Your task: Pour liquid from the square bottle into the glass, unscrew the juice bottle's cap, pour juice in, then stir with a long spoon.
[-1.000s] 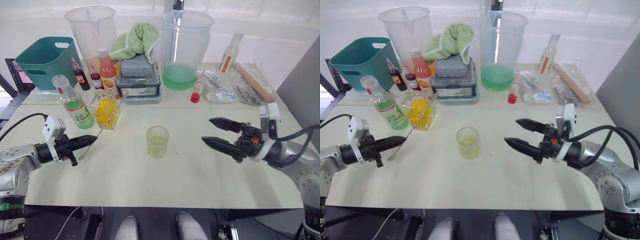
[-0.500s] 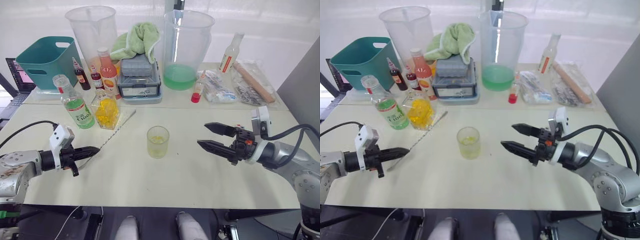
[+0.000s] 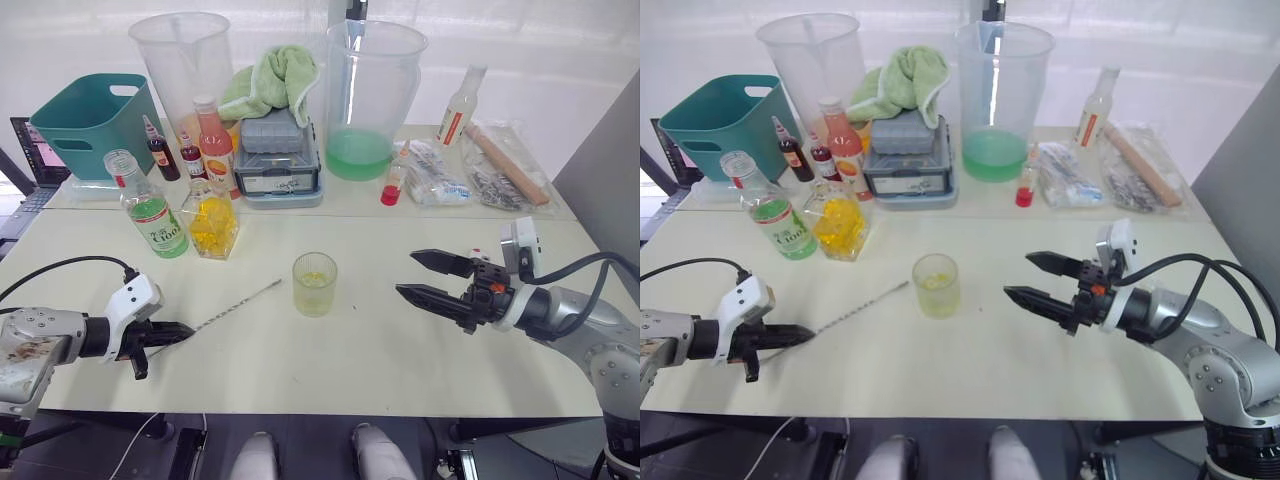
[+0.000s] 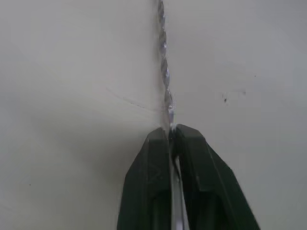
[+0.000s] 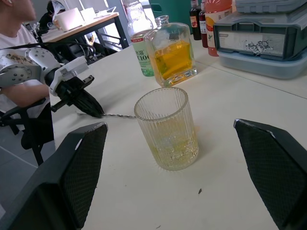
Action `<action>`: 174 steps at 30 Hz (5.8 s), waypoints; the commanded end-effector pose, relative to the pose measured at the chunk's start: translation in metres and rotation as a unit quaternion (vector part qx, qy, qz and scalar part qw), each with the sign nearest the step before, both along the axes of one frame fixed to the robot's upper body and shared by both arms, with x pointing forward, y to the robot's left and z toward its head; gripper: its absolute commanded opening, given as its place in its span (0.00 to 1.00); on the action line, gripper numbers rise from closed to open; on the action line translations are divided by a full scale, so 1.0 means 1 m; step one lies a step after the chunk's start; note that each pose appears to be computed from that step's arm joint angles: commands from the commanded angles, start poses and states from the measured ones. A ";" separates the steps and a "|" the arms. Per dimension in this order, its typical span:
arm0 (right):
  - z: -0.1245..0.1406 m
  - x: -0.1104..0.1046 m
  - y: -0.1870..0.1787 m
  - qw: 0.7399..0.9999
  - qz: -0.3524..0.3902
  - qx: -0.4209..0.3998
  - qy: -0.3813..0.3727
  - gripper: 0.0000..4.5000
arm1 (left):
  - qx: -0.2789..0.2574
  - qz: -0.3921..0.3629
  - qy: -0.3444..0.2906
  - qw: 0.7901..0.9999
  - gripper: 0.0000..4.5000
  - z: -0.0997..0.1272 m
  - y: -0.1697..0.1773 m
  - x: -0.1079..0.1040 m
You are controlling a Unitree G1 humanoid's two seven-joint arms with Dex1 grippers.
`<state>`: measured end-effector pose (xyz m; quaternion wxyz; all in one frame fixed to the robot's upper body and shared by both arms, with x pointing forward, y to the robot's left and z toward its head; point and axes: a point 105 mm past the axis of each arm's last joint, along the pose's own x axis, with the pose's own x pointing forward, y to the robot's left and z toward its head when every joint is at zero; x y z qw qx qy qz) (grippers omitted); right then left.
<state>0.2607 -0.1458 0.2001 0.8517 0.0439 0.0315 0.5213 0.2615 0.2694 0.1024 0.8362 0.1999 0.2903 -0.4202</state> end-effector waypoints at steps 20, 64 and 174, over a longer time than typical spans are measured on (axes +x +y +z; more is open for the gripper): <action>0.006 -0.005 0.004 0.999 0.010 -0.020 -0.029 1.00 | 0.181 -0.018 0.112 0.977 0.04 -0.041 -0.005 -0.044; 0.023 0.008 0.007 0.998 0.021 0.051 -0.009 1.00 | -0.170 0.033 -0.255 0.951 0.00 0.124 -0.069 0.054; 0.048 0.046 0.134 0.977 0.073 -0.012 -0.201 0.00 | -0.233 -0.071 -0.181 0.953 0.99 0.070 -0.104 0.009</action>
